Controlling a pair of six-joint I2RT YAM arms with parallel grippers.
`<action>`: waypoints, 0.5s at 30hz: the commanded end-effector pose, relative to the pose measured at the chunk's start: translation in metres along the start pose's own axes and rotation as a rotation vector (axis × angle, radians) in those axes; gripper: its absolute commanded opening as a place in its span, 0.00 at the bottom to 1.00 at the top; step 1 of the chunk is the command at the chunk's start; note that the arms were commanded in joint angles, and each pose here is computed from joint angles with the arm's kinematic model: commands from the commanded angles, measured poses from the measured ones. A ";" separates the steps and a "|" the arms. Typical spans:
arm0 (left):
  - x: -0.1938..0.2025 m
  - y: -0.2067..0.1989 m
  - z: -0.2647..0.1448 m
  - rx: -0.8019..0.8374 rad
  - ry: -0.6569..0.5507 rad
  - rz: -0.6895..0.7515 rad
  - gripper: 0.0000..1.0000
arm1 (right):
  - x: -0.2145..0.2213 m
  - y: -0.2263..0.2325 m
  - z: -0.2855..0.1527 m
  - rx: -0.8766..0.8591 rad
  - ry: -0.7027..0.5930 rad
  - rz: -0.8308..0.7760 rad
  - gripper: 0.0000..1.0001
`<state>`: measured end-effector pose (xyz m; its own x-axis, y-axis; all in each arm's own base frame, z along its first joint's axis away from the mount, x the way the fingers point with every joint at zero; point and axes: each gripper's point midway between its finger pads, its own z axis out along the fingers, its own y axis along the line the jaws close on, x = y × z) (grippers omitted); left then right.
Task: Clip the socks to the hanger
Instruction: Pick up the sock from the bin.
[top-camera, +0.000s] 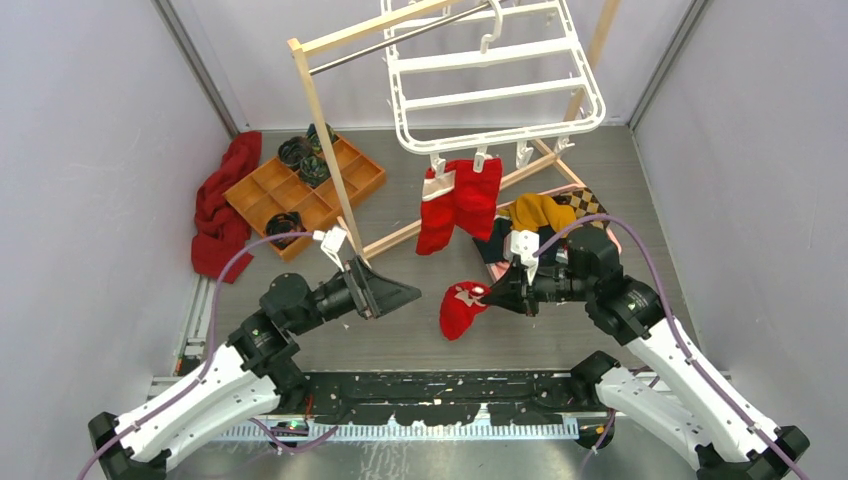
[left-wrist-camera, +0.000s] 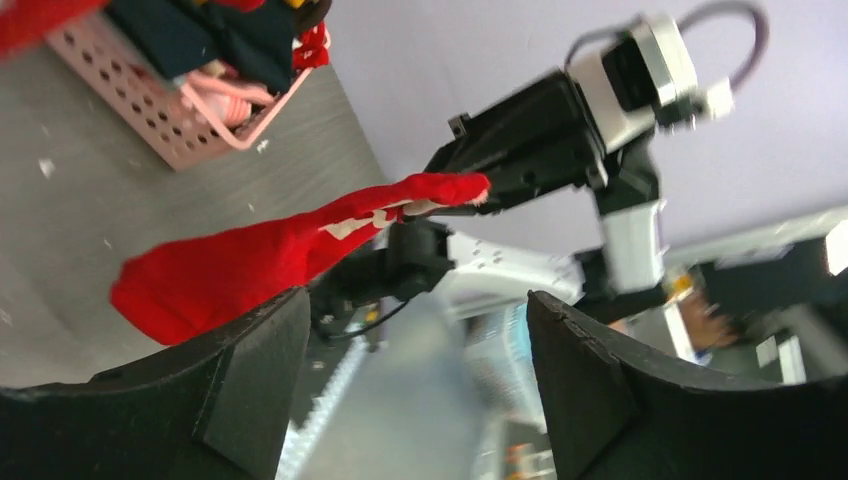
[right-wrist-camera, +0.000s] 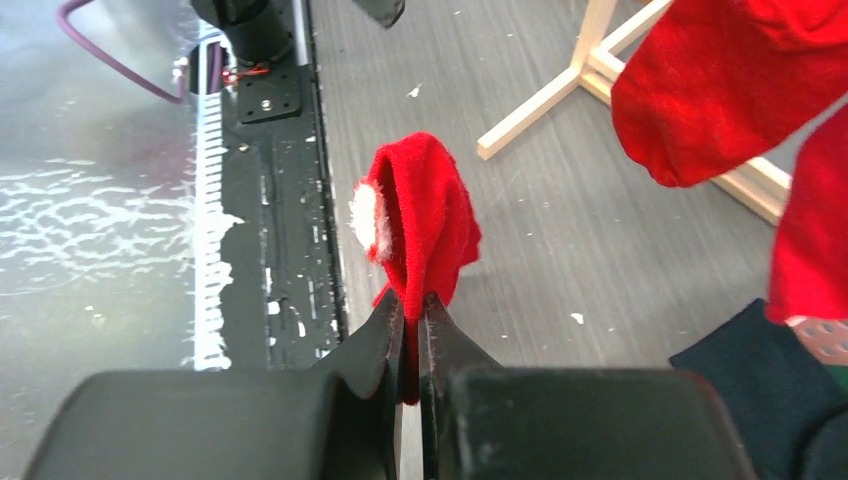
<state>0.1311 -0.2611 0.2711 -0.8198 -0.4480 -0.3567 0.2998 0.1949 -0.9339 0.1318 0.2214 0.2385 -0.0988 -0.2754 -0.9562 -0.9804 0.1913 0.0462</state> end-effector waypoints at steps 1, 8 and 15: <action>0.006 -0.025 -0.006 0.167 0.092 0.606 0.80 | -0.020 0.019 -0.005 -0.109 -0.037 0.046 0.04; 0.006 -0.048 0.018 0.318 0.150 1.015 0.79 | -0.026 0.019 -0.005 -0.140 -0.039 0.033 0.04; 0.018 -0.056 0.054 0.362 0.173 1.269 0.78 | -0.035 0.012 -0.005 -0.131 -0.067 0.039 0.04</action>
<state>0.1228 -0.3096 0.2843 -0.1988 0.0115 -0.9800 0.9638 0.1834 -0.1934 0.1191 0.2253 0.2499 -0.1741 -0.2571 -0.9506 -0.9834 0.0960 0.1542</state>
